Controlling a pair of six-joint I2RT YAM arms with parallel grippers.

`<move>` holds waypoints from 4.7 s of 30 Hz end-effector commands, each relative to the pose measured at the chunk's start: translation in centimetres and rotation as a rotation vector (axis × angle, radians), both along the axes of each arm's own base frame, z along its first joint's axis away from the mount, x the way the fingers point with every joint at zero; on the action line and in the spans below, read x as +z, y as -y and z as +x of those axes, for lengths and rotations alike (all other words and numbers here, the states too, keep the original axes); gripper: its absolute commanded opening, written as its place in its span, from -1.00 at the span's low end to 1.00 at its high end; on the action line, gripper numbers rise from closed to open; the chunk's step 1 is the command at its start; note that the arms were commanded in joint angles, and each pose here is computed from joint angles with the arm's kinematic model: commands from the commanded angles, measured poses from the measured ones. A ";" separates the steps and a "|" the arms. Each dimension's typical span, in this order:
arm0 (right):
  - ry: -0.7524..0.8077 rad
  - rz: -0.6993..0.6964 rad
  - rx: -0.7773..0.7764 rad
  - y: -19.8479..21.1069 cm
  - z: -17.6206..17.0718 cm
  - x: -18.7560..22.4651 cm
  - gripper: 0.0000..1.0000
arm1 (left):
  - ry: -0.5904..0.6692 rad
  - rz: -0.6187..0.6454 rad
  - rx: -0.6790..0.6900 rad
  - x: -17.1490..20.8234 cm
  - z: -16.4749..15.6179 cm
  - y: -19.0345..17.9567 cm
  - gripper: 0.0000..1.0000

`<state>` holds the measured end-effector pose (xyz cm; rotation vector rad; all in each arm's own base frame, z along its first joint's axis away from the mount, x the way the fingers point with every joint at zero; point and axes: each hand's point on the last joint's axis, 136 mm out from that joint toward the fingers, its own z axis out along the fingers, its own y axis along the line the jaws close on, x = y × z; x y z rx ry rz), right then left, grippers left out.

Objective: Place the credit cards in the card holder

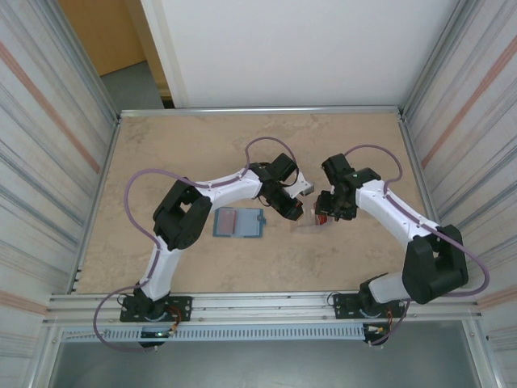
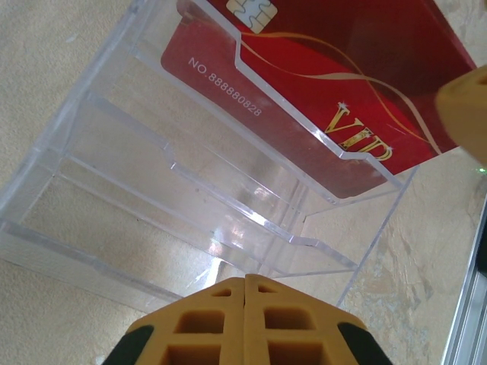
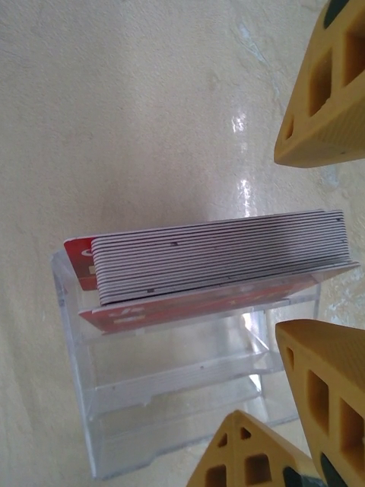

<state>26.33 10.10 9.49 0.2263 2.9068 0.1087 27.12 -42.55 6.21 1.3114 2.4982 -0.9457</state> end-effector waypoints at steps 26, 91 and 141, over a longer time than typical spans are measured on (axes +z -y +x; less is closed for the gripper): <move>-0.006 -0.044 0.003 1.0 -0.5 0.7 -0.38 | -0.054 0.101 0.010 -3.3 -0.9 -1.9 -1.00; -0.026 -0.042 0.000 1.5 -1.1 0.7 -0.58 | -0.064 0.104 0.010 -3.4 -1.1 -2.0 -1.00; 0.038 0.096 0.064 -3.0 -0.8 4.5 -0.96 | -0.073 0.092 0.032 -2.7 -0.3 -2.5 -1.00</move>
